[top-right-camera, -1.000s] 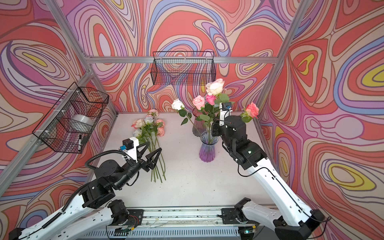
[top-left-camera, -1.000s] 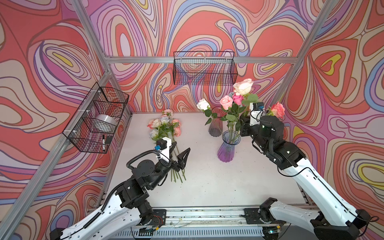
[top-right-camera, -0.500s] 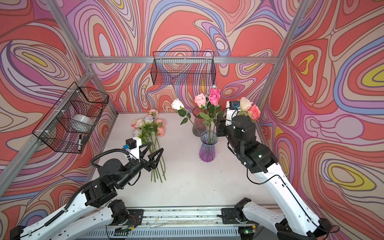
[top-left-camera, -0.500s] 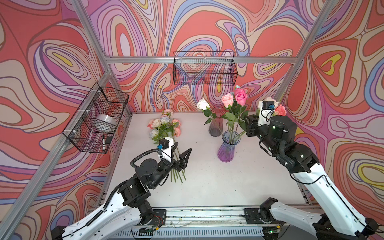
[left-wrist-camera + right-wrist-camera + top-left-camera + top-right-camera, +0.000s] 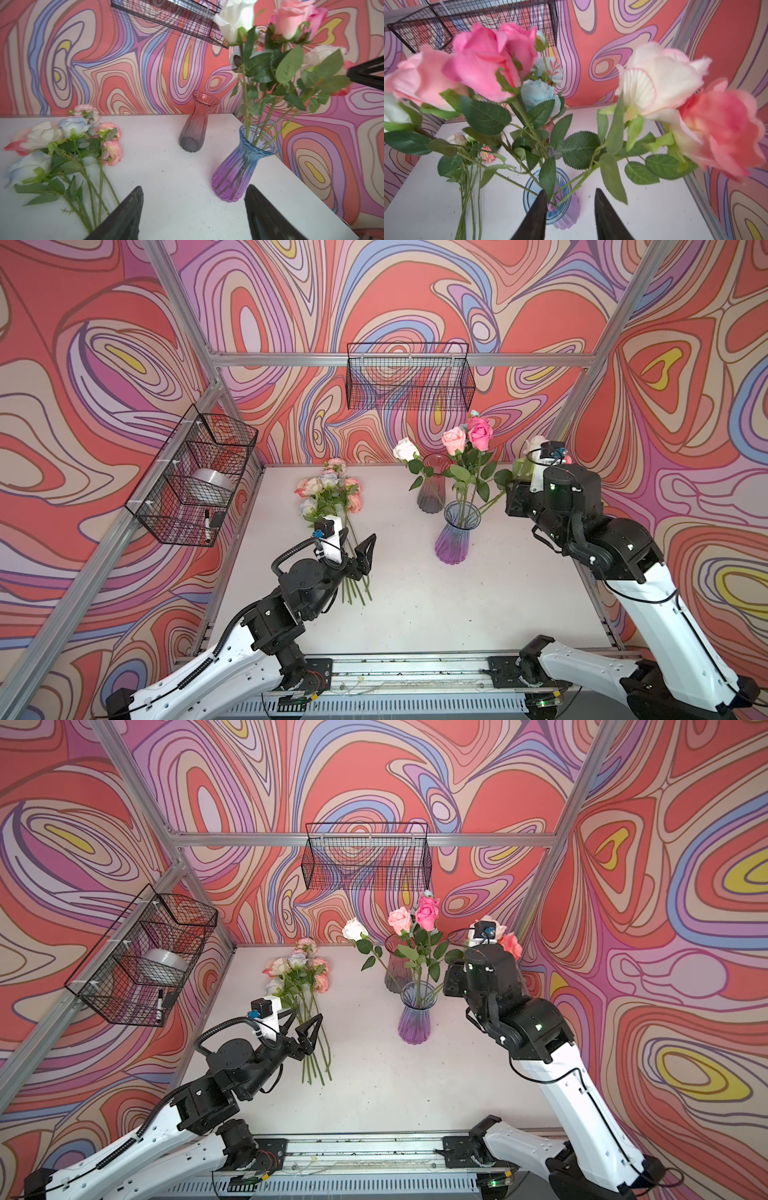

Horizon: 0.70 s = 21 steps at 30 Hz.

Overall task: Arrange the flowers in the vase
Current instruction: 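Carry the white rose over the purple vase with the right gripper while left withdraws, then lower the white rose stem into the purple vase and open the right gripper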

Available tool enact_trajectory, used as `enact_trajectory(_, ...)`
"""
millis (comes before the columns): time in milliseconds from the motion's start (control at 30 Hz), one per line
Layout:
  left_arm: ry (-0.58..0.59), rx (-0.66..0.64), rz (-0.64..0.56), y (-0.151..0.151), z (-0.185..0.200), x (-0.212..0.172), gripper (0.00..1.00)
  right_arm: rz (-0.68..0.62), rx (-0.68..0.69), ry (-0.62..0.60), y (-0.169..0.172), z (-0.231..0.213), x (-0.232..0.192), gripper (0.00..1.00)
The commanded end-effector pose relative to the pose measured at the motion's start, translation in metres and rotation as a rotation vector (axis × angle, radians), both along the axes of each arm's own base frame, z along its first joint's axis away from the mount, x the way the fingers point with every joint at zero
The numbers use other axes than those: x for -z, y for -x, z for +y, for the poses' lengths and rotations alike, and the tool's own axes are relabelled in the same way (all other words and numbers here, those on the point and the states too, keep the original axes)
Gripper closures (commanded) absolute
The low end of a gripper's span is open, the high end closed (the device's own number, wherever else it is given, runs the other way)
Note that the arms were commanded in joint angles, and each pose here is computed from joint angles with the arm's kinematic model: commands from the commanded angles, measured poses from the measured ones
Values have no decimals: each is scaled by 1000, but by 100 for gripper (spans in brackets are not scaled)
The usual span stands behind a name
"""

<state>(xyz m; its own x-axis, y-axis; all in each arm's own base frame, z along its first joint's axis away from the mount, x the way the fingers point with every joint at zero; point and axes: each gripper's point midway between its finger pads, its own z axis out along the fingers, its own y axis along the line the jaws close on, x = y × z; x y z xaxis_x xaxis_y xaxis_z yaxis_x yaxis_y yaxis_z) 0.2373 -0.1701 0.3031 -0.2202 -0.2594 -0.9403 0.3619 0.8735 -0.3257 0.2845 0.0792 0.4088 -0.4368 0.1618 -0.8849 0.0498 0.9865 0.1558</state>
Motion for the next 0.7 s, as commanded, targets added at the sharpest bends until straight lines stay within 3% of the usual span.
enact_trajectory(0,-10,-176,100,-7,28,38,23,148,85,-36,27,-18,28,63)
enact_trajectory(167,29,-224,146,-6,38,59,23,258,71,-141,37,-5,60,66)
enact_trajectory(367,28,-184,190,-4,29,79,23,365,25,-274,20,31,103,61)
enact_trajectory(500,17,-165,217,-5,23,87,23,345,59,-351,9,38,119,59)
enact_trajectory(667,26,-139,228,-6,15,91,23,325,110,-359,-14,39,135,61)
